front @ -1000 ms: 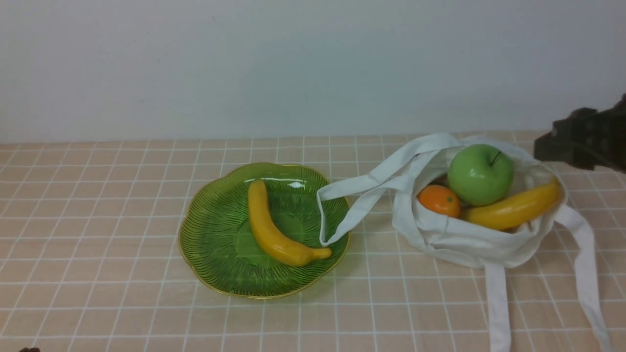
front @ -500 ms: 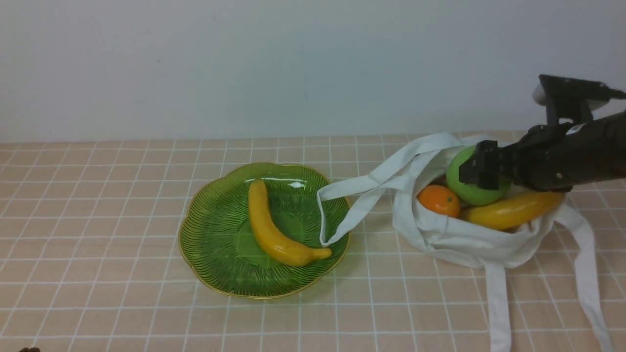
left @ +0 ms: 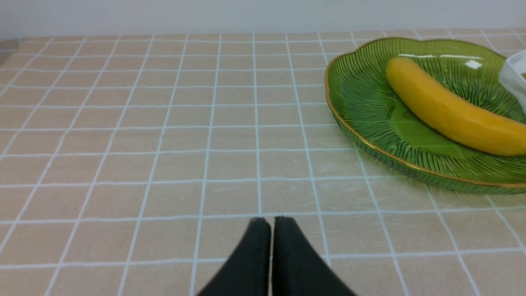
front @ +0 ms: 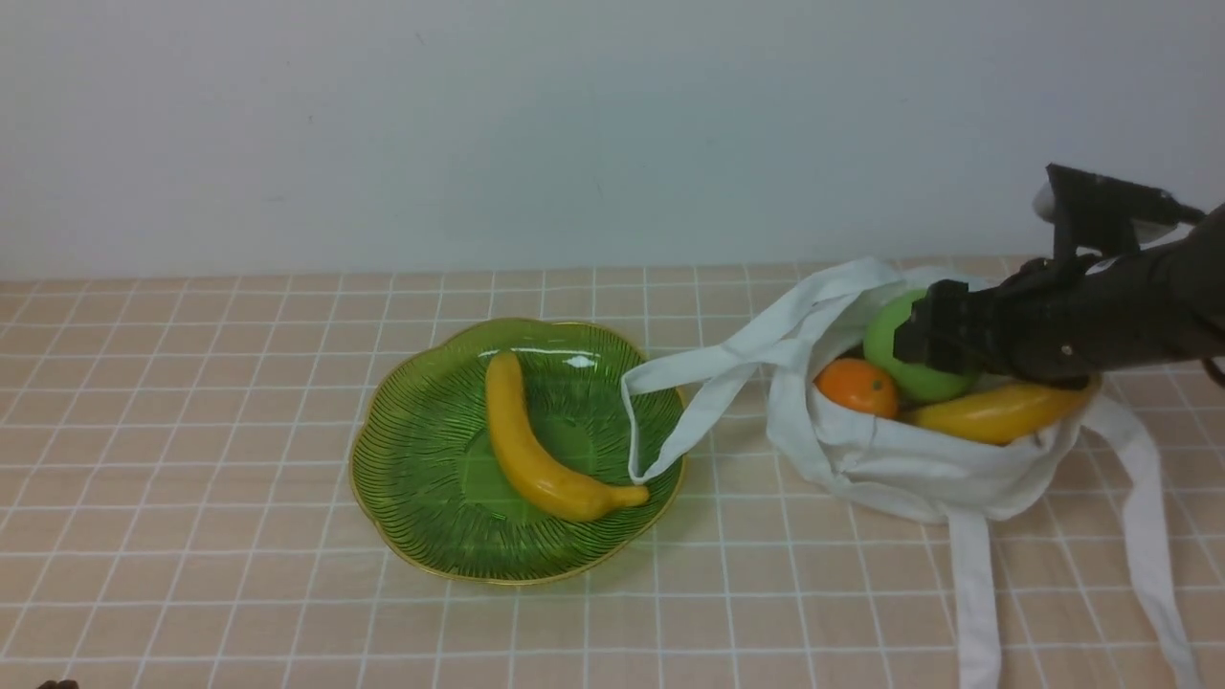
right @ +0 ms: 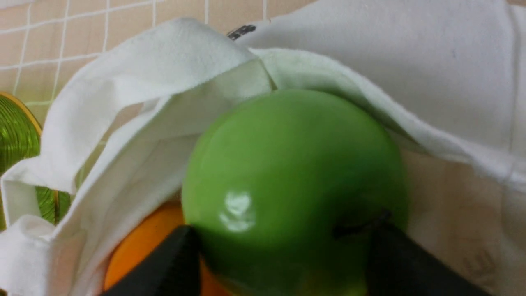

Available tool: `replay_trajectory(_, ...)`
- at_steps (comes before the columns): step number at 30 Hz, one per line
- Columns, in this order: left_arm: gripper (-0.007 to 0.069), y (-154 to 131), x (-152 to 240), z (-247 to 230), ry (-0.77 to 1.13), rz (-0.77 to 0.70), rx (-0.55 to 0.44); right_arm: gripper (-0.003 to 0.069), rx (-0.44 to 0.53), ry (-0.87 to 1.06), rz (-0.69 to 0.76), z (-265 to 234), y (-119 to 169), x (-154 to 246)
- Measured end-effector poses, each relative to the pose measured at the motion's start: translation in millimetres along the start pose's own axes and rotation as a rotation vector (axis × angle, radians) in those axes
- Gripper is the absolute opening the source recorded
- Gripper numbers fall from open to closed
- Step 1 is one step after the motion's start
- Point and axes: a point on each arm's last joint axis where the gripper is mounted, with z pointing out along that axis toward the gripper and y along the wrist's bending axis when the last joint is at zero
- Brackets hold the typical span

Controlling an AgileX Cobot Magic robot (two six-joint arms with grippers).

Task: Take the fruit out of the bag on the brown coffee tablecloth and place them on the plate.
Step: 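Reach into the cloth bag and grasp a fruit inside it with the right gripper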

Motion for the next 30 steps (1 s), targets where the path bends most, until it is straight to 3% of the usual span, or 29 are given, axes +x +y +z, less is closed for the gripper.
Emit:
replay_trajectory(1,-0.0008,0,0,0,0.0,0.0,0.0,0.0309,-0.001,0.0,0.001,0,0,0)
replay_trajectory(2,-0.0008,0,0,0,0.0,0.0,0.0,0.0238,-0.002,0.0,0.0,0,0,-1)
replay_trajectory(7,-0.0008,0,0,0,0.0,0.0,0.0,0.0159,-0.021,0.0,-0.012,-12,5,-3)
replay_trajectory(10,-0.0008,0,0,0,0.0,0.0,0.0,0.0032,-0.037,-0.054,-0.024,-33,11,-11)
replay_trajectory(15,-0.0008,0,0,0,0.0,0.0,0.0,-0.0011,-0.056,-0.107,-0.04,-56,17,-17)
replay_trajectory(21,-0.0008,0,0,0,0.0,0.0,0.0,-0.0001,-0.054,-0.101,-0.072,-58,18,-16)
replay_trajectory(24,-0.0008,0,0,0,0.0,0.0,0.0,0.0064,-0.044,-0.097,-0.078,-53,16,-16)
replay_trajectory(26,-0.0008,0,0,0,0.0,0.0,0.0,0.0124,-0.038,-0.097,-0.075,-49,15,-16)
replay_trajectory(30,-0.0008,0,0,0,0.0,0.0,0.0,0.0351,-0.014,-0.096,-0.059,-33,9,-14)
